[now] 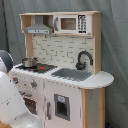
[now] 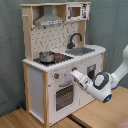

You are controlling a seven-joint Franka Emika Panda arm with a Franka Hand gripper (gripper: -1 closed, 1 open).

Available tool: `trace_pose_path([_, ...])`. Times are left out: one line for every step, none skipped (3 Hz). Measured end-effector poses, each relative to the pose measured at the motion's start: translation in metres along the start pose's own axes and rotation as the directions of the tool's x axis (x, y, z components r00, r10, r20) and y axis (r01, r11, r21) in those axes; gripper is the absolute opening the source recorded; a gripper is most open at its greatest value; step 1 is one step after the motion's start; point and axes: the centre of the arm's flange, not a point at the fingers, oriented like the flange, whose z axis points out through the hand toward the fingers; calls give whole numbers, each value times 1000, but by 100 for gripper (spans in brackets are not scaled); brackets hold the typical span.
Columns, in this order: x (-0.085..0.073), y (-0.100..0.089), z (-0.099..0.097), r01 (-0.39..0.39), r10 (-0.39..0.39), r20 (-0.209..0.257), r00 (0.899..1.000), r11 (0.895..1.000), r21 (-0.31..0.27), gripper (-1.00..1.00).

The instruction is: Play with the kitchen

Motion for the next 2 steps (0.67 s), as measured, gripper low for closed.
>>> trace_pose_path([-10,-6,-5,-94,94,4,996,995,16,100])
trace_pose_path([-14,-9,-9,-194,194,7,981,981,26,100])
